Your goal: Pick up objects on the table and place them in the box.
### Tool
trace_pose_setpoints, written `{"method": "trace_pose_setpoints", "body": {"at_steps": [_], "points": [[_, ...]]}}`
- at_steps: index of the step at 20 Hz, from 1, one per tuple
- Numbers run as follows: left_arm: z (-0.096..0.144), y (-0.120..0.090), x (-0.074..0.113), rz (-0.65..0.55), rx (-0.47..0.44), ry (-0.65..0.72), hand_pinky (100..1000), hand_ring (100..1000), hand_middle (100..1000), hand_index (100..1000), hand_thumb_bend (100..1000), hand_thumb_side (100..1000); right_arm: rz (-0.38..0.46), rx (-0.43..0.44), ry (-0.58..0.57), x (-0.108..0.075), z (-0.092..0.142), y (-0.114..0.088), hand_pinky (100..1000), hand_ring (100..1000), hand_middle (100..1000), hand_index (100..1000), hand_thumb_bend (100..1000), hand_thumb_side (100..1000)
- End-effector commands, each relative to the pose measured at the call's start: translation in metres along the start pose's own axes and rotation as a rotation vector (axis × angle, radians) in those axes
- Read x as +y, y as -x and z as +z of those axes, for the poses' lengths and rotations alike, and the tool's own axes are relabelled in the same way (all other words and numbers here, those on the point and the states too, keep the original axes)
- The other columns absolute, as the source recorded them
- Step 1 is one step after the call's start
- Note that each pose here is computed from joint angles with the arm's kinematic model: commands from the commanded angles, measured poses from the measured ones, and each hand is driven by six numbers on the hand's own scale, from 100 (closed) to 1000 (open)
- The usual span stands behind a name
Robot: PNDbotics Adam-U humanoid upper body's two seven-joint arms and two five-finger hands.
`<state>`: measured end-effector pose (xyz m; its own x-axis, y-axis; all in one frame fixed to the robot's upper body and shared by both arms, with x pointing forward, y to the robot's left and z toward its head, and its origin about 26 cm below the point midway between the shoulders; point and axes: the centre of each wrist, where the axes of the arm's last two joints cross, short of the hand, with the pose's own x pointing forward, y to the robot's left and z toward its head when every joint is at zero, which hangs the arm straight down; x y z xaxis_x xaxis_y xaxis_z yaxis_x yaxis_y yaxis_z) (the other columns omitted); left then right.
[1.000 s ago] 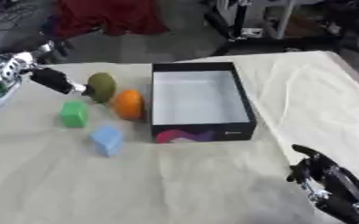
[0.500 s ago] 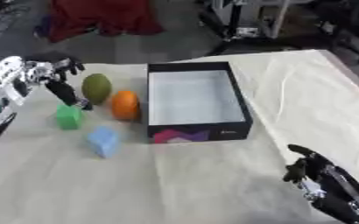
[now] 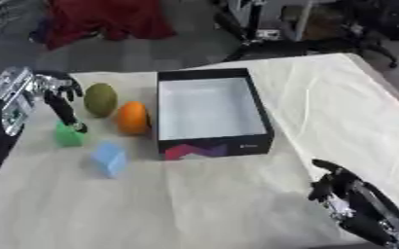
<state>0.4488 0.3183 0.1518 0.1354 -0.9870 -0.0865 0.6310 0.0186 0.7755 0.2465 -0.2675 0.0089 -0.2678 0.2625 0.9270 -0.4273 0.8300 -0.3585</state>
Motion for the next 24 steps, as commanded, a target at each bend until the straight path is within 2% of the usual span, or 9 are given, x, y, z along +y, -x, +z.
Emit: {"method": "trace_pose_setpoints", "body": {"at_steps": [1, 5, 13, 15, 16, 17, 18, 22, 24], "points": [[0.001, 0.008, 0.012, 0.022, 0.04, -0.007, 747, 723, 775, 898, 535, 213, 0.016, -0.014, -0.001, -0.003, -0.002, -0.004, 839, 564, 484, 922, 100, 470], [-0.004, 0.014, 0.008, 0.032, 0.046, 0.067, 749, 726, 777, 896, 520, 196, 0.016, -0.013, 0.0, -0.004, -0.001, -0.004, 839, 564, 484, 922, 100, 470], [-0.012, 0.018, -0.002, 0.046, 0.062, 0.117, 739, 693, 740, 854, 440, 169, 0.016, -0.014, -0.002, -0.003, -0.001, -0.004, 839, 563, 484, 922, 100, 470], [-0.013, 0.019, -0.003, 0.045, 0.071, 0.116, 720, 660, 704, 826, 368, 164, 0.016, -0.013, -0.002, -0.003, -0.001, -0.004, 839, 563, 484, 923, 100, 470], [-0.014, 0.019, -0.004, 0.044, 0.076, 0.114, 697, 623, 661, 794, 285, 163, 0.016, -0.013, -0.003, -0.003, -0.001, -0.004, 839, 563, 484, 923, 100, 470], [-0.014, 0.02, -0.004, 0.041, 0.083, 0.107, 687, 612, 645, 783, 263, 163, 0.016, -0.013, -0.003, -0.003, -0.001, -0.004, 839, 563, 484, 923, 100, 470], [-0.013, 0.02, -0.003, 0.04, 0.088, 0.095, 649, 566, 591, 738, 203, 162, 0.016, -0.013, -0.003, -0.003, -0.001, -0.004, 839, 563, 484, 923, 100, 470], [-0.006, 0.022, 0.005, 0.041, 0.1, 0.018, 578, 479, 489, 640, 154, 172, 0.016, -0.012, -0.001, -0.003, -0.001, -0.004, 839, 562, 484, 923, 100, 470], [0.002, 0.024, 0.014, 0.045, 0.097, -0.025, 575, 473, 481, 629, 152, 187, 0.016, -0.011, -0.001, -0.003, -0.001, -0.004, 839, 562, 484, 923, 100, 470]]}}
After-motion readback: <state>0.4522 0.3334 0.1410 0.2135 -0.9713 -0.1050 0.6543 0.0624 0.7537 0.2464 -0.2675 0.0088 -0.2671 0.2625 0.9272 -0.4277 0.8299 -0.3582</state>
